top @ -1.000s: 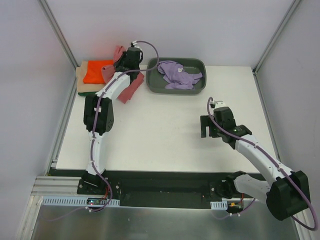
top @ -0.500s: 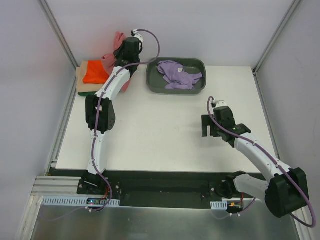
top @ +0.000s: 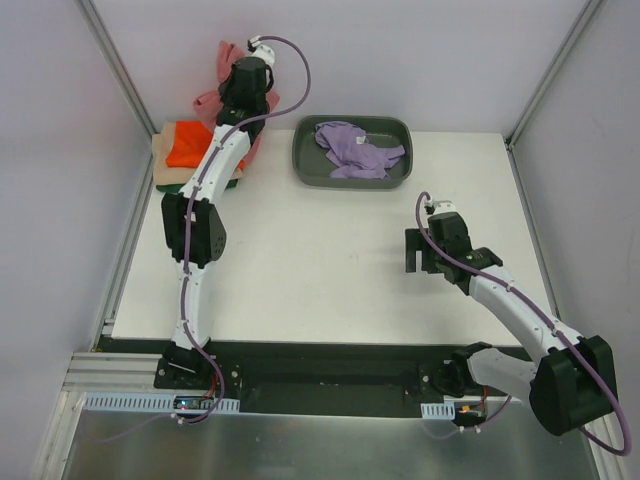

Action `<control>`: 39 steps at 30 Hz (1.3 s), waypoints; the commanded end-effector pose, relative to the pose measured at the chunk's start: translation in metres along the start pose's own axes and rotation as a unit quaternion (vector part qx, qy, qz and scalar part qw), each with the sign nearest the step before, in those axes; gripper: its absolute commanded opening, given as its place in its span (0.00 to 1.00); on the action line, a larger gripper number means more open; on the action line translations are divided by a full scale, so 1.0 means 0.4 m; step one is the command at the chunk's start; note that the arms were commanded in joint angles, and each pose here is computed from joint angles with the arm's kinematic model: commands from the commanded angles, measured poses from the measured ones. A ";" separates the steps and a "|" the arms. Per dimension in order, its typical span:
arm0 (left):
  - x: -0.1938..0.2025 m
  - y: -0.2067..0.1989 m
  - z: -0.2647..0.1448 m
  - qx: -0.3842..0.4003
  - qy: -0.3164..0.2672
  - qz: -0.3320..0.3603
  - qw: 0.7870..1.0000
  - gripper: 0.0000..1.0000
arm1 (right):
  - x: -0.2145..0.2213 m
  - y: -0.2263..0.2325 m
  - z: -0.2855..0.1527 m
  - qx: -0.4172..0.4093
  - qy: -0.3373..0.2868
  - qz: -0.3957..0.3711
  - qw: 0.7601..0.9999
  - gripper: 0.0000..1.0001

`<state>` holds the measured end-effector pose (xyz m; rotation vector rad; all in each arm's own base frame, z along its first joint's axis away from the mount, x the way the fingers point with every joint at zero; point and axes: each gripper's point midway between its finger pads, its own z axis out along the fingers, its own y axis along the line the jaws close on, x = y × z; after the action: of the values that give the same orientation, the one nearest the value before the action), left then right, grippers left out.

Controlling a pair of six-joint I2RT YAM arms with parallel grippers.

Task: Fold and stack the t-shirts
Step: Put the neatly folded tshirt into the corner of the board with the left arm

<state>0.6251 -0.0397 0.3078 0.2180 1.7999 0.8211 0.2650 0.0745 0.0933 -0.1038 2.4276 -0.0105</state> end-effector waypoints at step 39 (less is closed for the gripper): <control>0.343 0.137 0.281 -0.002 0.035 -0.041 0.999 0.13 | -0.024 -0.125 -0.016 0.140 -0.018 0.030 0.989 0.96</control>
<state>0.6541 0.1020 0.1977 0.1821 1.9378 0.7920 0.2705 0.0326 0.0994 0.0566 2.3845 -0.2817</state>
